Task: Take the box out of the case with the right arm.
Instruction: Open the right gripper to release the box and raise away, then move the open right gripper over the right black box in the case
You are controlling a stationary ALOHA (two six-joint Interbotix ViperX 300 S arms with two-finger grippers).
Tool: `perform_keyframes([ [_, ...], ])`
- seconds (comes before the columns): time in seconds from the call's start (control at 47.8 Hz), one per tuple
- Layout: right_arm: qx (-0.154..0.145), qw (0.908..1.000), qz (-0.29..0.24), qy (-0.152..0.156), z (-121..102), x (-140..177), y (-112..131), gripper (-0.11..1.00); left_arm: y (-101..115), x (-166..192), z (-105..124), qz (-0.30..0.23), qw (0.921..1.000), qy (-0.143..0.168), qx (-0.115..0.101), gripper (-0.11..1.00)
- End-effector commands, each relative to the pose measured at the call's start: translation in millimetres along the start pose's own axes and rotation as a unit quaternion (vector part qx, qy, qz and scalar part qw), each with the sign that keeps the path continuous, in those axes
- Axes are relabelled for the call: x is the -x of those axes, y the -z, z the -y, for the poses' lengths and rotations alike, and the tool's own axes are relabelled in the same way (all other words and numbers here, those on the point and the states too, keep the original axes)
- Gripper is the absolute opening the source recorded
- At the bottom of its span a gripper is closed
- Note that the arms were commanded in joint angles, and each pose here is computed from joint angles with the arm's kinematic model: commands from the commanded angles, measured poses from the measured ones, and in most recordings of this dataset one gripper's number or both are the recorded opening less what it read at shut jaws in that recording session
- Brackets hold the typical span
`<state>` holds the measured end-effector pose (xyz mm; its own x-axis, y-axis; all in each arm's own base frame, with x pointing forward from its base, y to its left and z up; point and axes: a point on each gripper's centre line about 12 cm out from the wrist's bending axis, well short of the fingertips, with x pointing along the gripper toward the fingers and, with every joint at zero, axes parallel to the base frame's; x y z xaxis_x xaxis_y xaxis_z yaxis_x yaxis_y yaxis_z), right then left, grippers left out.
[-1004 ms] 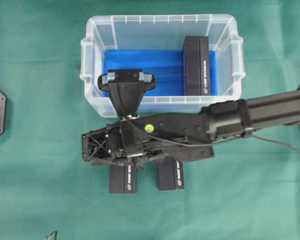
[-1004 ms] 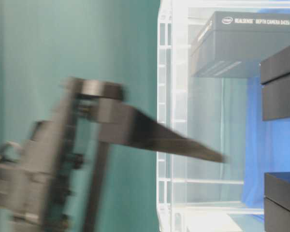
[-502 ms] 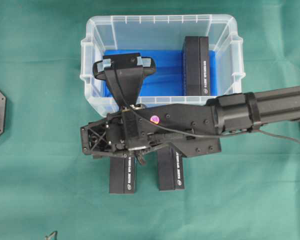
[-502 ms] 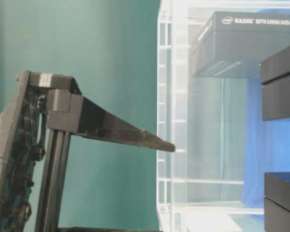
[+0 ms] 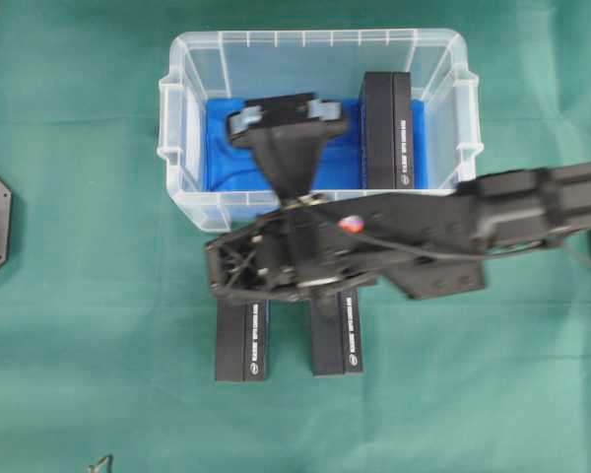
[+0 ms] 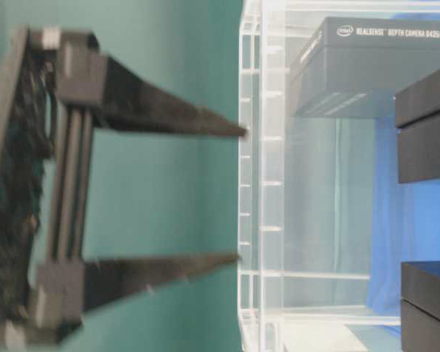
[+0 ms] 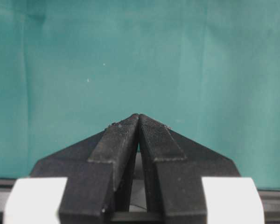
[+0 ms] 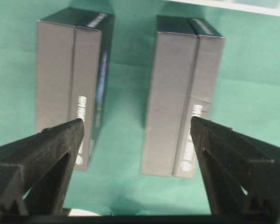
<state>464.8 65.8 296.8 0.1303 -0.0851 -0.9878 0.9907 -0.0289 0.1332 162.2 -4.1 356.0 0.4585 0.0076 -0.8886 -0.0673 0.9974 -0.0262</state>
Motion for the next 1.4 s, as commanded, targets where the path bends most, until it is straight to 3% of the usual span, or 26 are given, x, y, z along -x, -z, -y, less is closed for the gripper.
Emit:
perform_keyframes([
  [0.0, -0.003, 0.9995, -0.006, -0.030, 20.8, 29.6, -4.0, 0.88, -4.4, 4.4, 0.4, 0.008, 1.0000, 0.000, -0.001, 0.02],
  [0.335, -0.012, 0.9999, -0.003, -0.004, 114.2, 41.7, -10.2, 0.88, -5.0, 3.2, 0.4, 0.005, 1.0000, -0.001, -0.002, 0.02],
  [0.565, -0.019, 0.9996, -0.008, -0.017, 175.4, 43.4, -17.1, 0.88, -4.8, 3.6, 0.5, 0.006, 1.0000, 0.000, -0.002, 0.02],
  [0.795, -0.021, 0.9996, -0.008, -0.016, 223.3, 46.3, -24.4, 0.88, -5.2, 2.8, 0.6, 0.005, 1.0000, 0.000, -0.002, 0.02],
  [0.941, -0.020, 0.9996, -0.008, -0.016, 233.3, 45.6, -26.7, 0.87, -5.2, 2.8, 0.6, 0.005, 1.0000, 0.000, -0.002, 0.02],
  [1.171, -0.013, 0.9997, 0.001, -0.019, 231.9, 44.4, -28.5, 0.85, -7.1, 0.6, 0.9, -0.001, 1.0000, 0.000, -0.002, 0.02],
  [1.38, -0.021, 0.9992, 0.022, -0.025, 231.3, 44.3, -49.4, 0.85, -6.9, 0.1, 0.9, -0.001, 1.0000, -0.001, -0.002, 0.02],
])
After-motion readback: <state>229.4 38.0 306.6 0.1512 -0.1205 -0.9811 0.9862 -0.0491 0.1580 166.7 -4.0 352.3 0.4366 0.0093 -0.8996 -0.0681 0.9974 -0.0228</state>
